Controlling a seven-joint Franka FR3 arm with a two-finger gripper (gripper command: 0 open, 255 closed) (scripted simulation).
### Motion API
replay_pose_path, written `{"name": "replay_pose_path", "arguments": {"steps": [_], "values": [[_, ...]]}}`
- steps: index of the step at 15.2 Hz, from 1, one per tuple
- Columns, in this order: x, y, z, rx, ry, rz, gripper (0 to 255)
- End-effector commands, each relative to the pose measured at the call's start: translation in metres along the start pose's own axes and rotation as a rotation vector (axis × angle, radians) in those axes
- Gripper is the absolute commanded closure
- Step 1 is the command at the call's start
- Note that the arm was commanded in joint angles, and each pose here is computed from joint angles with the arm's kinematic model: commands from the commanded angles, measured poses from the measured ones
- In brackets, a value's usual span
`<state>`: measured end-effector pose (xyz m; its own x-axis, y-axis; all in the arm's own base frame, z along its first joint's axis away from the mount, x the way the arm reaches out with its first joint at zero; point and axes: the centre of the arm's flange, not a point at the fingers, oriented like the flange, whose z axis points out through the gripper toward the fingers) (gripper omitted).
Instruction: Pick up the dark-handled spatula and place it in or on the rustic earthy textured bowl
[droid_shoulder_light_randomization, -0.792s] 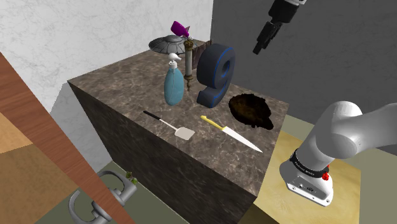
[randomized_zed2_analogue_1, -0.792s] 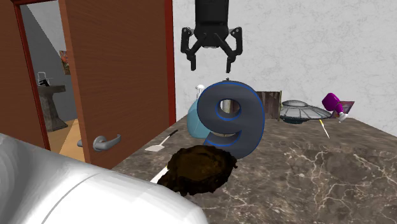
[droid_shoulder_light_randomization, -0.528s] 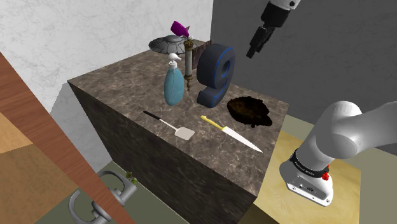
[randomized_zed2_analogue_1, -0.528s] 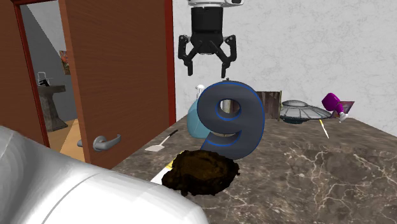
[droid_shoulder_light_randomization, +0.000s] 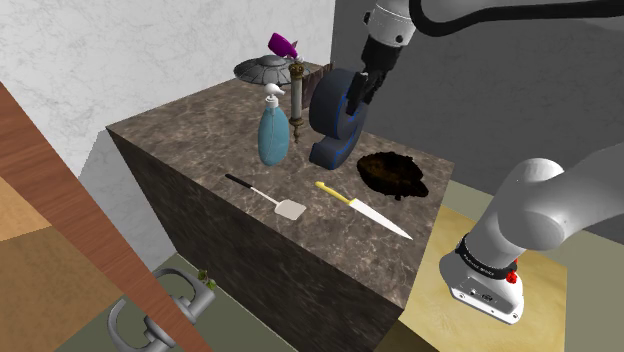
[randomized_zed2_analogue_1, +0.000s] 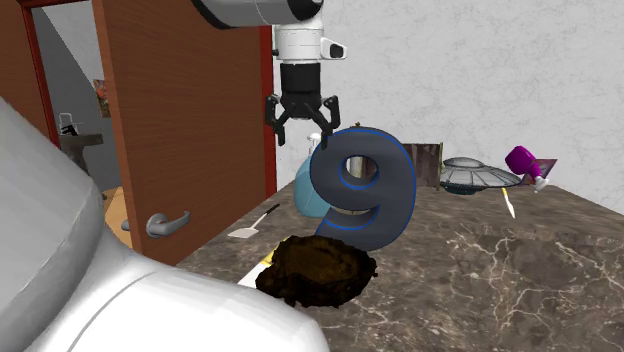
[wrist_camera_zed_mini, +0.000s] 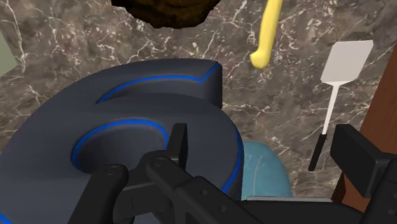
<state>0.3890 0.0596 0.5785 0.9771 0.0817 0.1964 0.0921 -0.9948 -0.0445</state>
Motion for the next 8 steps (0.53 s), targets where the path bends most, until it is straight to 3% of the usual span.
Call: {"name": "replay_pose_path", "arguments": {"steps": [1, 8], "values": [[0.011, -0.017, 0.018, -0.003, -0.01, -0.001, 0], [0.057, -0.071, 0.083, -0.014, -0.046, -0.007, 0]]}}
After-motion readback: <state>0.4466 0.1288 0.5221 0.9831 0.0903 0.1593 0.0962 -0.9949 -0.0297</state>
